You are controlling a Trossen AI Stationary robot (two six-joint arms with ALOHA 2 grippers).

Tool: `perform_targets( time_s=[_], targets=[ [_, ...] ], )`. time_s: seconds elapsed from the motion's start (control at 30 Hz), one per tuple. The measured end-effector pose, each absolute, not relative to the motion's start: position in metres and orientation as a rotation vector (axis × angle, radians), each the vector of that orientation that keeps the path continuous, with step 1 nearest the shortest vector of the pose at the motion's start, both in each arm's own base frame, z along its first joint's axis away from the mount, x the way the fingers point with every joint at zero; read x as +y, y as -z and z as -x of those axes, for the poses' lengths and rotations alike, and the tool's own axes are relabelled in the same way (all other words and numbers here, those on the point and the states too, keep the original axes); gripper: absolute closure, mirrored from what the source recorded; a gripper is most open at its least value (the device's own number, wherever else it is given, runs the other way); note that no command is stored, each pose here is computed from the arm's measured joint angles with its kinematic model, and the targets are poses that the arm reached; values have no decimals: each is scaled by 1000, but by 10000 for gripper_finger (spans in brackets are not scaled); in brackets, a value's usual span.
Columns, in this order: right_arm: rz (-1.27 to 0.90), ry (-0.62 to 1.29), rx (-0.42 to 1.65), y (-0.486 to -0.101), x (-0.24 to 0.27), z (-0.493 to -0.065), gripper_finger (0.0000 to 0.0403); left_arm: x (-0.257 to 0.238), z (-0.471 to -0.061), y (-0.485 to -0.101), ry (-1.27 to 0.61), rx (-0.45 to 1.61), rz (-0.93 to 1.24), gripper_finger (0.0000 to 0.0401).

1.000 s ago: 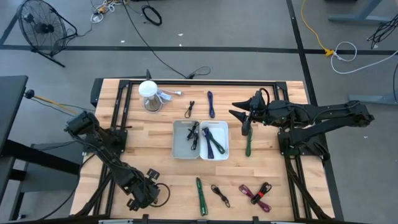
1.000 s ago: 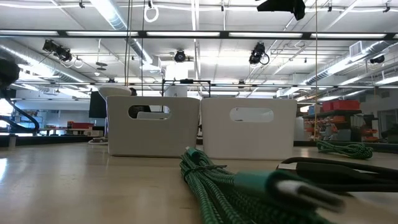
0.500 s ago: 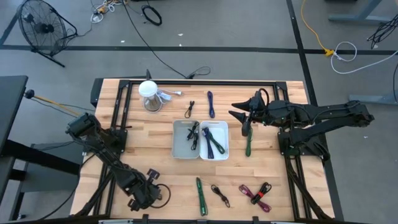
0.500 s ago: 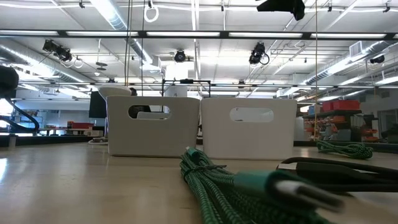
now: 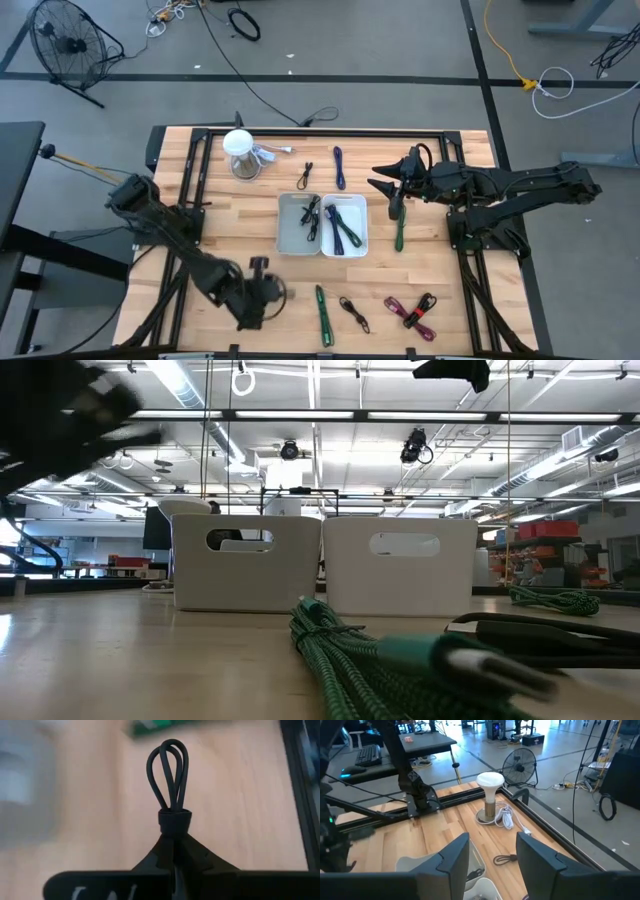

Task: Pick & Place USB Port
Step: Put the black charger cable into the gray bin

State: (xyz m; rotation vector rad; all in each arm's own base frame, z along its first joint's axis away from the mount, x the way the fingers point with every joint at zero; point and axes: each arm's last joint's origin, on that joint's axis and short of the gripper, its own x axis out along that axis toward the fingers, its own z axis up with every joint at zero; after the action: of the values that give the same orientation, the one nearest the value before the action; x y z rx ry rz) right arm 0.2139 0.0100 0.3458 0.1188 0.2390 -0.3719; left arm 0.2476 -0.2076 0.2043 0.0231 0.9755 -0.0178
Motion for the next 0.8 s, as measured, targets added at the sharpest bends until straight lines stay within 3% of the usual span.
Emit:
perform_targets(
  time_s=[0.4,0.8],
  targets=[
    [-73,349,297,-332,11,-214,238,-150,-260,-261,-381,659,14,391],
    [58,324,314,-333,11,-214,238,-93,-286,-263,-657,587,113,391]
  ],
)
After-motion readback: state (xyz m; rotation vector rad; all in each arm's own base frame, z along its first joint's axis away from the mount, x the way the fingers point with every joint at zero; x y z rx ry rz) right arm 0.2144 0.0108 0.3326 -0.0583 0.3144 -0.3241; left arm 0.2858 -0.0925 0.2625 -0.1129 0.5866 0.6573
